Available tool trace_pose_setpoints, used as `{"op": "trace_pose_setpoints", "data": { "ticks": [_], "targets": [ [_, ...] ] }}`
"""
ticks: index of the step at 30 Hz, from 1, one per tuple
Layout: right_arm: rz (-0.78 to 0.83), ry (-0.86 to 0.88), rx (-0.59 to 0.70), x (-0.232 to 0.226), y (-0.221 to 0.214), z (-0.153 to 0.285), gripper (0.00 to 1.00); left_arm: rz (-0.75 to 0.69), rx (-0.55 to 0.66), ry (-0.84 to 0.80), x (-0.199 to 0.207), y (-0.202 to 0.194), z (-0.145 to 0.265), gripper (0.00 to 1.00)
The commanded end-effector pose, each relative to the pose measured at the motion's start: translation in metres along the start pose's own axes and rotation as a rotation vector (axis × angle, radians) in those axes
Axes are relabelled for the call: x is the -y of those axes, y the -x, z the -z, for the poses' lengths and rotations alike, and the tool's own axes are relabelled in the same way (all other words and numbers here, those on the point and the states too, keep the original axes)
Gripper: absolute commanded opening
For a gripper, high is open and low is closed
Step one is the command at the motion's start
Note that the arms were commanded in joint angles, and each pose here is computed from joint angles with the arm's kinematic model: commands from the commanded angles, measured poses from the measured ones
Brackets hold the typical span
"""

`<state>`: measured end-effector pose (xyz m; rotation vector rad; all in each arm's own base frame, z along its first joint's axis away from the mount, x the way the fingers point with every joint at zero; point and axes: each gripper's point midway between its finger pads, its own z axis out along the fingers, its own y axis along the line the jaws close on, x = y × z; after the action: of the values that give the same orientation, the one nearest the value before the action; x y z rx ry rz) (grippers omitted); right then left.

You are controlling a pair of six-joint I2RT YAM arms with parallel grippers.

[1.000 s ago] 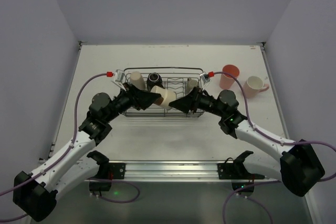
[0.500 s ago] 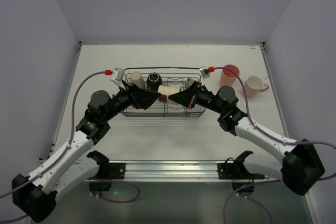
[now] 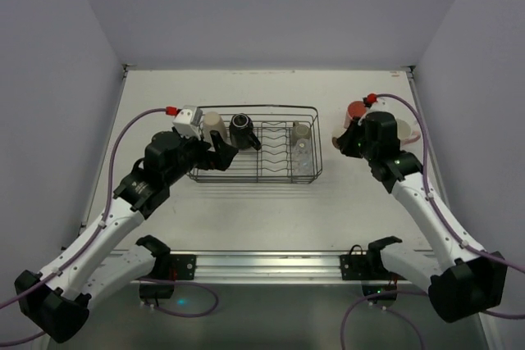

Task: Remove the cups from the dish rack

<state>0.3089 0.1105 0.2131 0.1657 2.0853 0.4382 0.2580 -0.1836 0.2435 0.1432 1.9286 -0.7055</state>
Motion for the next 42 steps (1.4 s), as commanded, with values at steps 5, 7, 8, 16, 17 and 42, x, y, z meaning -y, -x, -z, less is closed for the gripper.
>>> {"op": "trace_pose_setpoints", "data": {
  "ticks": [5, 7, 8, 16, 17, 42],
  "targets": [
    [0.108, -0.254, -0.232, 0.054, -0.037, -0.042, 0.00, -0.032, 0.018, 0.101, -0.014, 0.014, -0.011, 0.98],
    [0.119, -0.298, -0.282, 0.063, -0.046, -0.058, 0.00, -0.029, 0.007, 0.110, -0.016, 0.010, -0.018, 0.98],
    [0.125, -0.311, -0.289, 0.065, -0.045, -0.063, 0.00, -0.030, 0.011, 0.127, -0.019, 0.009, -0.020, 0.98],
    [0.157, -0.354, -0.371, 0.077, -0.062, -0.085, 0.14, -0.058, 0.022, 0.254, -0.040, 0.012, -0.036, 0.98],
    [0.164, -0.357, -0.377, 0.078, -0.063, -0.085, 0.21, -0.059, 0.035, 0.282, -0.044, 0.016, -0.038, 0.98],
    [0.025, 0.191, -0.018, -0.026, -0.020, -0.007, 0.83, -0.120, -0.043, 0.304, -0.045, 0.018, -0.144, 0.96]
  ]
}}
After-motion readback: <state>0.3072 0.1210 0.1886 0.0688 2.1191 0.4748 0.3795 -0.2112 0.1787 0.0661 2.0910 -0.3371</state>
